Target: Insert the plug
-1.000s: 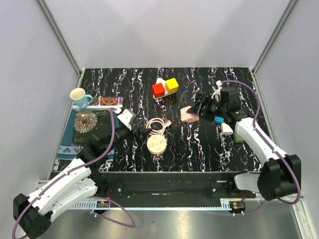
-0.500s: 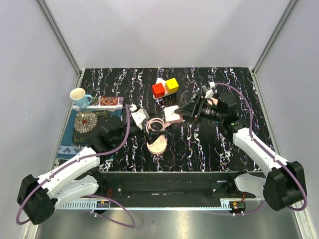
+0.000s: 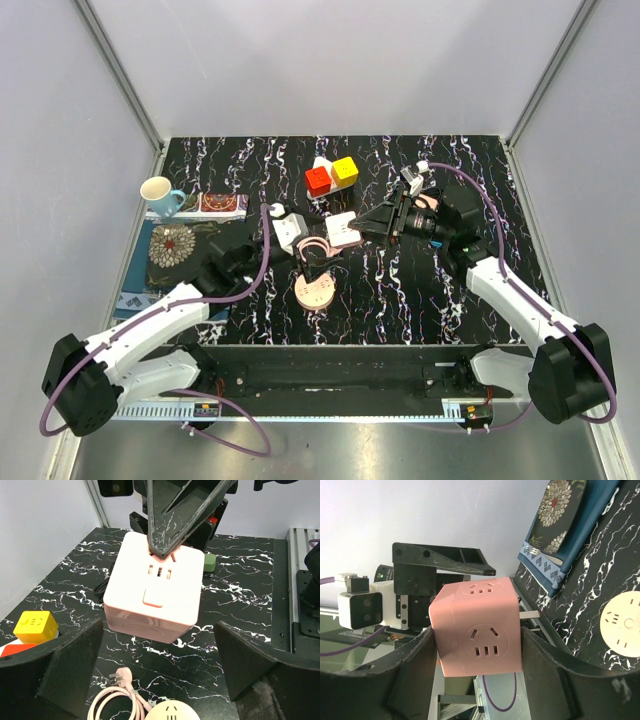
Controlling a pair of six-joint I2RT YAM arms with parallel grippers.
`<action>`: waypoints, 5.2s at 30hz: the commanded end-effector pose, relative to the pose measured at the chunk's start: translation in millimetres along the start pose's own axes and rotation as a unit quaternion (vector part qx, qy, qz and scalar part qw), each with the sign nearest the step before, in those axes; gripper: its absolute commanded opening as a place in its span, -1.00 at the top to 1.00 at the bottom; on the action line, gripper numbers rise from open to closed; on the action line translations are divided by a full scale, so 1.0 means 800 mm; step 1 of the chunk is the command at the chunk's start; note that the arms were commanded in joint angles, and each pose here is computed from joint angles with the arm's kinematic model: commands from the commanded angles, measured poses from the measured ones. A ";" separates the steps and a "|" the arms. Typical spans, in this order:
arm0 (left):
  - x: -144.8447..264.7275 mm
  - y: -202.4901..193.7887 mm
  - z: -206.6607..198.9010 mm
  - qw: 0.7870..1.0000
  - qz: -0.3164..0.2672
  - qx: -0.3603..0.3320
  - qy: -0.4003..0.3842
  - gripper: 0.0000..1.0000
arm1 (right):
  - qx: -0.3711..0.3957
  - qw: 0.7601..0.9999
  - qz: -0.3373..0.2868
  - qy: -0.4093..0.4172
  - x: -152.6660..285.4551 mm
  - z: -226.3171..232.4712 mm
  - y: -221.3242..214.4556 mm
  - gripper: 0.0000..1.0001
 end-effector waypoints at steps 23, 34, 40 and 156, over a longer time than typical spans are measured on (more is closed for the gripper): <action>-0.017 0.029 0.007 0.997 -0.061 -0.053 -0.009 -0.22 | -0.007 0.998 0.040 0.037 -0.014 0.016 -0.010 1.00; -0.014 0.013 0.007 0.997 -0.043 -0.063 -0.002 -0.52 | -0.005 0.998 0.041 0.039 -0.019 0.019 -0.005 0.99; -0.013 0.001 0.007 0.997 -0.030 -0.064 0.002 -0.48 | -0.001 0.998 0.039 0.043 -0.019 0.024 -0.004 1.00; 0.097 -0.184 -0.036 0.830 0.300 0.417 0.219 -0.95 | 0.516 0.797 0.232 -0.213 -0.067 -0.195 -0.028 1.00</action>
Point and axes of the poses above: each gripper's point midway between its finger pads, its own x axis back along the fingers, its own z axis along the line the jaws close on, y = z × x, the point moved 2 cm from there along x, back along the fingers, and after that the axes turned 11 degrees about -x, right-handed, at the moved point
